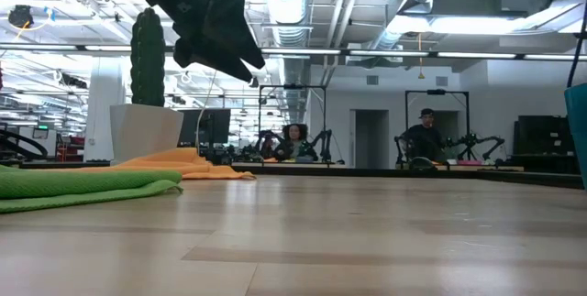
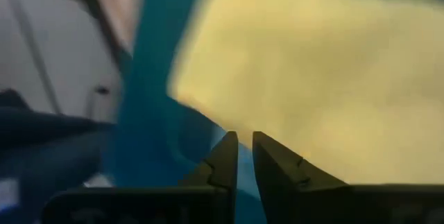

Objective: Fold microfiber towels
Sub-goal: Put the folded yellow microfiber towel into the blue bin, then fold the green microfiber towel

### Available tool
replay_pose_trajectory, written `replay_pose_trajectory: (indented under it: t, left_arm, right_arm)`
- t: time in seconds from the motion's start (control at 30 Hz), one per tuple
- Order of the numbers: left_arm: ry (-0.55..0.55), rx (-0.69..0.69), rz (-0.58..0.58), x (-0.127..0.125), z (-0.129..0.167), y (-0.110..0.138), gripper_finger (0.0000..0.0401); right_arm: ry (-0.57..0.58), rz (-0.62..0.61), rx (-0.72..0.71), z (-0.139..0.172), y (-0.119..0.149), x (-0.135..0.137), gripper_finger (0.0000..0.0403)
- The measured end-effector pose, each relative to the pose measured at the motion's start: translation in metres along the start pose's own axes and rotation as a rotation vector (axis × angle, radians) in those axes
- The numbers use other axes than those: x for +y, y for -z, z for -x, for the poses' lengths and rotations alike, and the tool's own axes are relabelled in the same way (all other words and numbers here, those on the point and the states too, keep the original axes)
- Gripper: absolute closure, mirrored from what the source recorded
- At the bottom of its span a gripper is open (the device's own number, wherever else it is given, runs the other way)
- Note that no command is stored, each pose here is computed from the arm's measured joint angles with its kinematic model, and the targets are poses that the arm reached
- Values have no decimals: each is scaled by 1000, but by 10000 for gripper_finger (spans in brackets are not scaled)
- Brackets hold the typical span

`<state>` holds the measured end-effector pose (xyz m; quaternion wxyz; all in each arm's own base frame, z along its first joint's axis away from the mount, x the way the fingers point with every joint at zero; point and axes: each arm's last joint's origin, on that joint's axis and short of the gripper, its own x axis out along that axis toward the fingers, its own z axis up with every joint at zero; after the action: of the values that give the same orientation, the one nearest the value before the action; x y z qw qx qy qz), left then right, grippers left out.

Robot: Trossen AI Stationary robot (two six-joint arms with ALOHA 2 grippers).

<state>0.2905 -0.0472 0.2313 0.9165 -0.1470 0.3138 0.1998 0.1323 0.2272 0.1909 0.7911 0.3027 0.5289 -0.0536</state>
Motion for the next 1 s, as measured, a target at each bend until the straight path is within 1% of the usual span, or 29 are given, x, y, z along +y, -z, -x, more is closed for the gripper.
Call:
replay_pose_trajectory:
  t: [0.07, 0.13, 0.23, 0.3, 0.37, 0.43, 0.5, 0.53, 0.6, 0.7, 0.8, 0.87, 0.93, 1.0]
  left_arm:
    - [0, 0, 0, 0, 0, 0, 208]
    - [0, 0, 1, 0, 0, 0, 208]
    - [2, 2, 5, 0, 0, 0, 208]
    - [13, 9, 5, 0, 0, 0, 208]
    - [28, 18, 11, -1, 0, 0, 208]
    - [48, 24, 23, 0, 2, -1, 208]
    - [78, 17, 34, 1, 8, -5, 208]
    - [93, 18, 30, 3, 13, -9, 208]
    - [89, 28, 12, 10, 27, -19, 208]
    - [29, 34, 10, 23, 57, -38, 208]
    - [-9, 75, 11, 36, 85, -47, 208]
    - [-39, 128, 26, 44, 99, -44, 208]
    - [-80, 215, 69, 54, 110, -35, 208]
    - [-115, 298, 113, 61, 118, -25, 203]
  right_arm:
    - [-36, 24, -83, 5, -4, 3, 333]
    - [-37, 61, -141, 4, -8, 3, 333]
    - [-8, 114, -147, -9, -13, 5, 333]
    - [34, 136, -96, -21, -12, 3, 333]
    - [73, 146, -6, -34, -6, 0, 333]
    - [137, 132, 80, -43, -1, -6, 333]
    - [150, 104, 122, -46, 1, -7, 333]
    - [141, 96, 124, -43, 1, -7, 333]
    - [109, 89, 113, -33, -3, -5, 333]
    - [84, 71, 61, -7, -15, -2, 333]
    - [46, 51, -28, 21, -35, -3, 333]
    - [20, 66, -96, 34, -51, -5, 330]
    - [9, 112, -153, 43, -68, -9, 324]
    - [43, 159, -214, 47, -87, -17, 315]
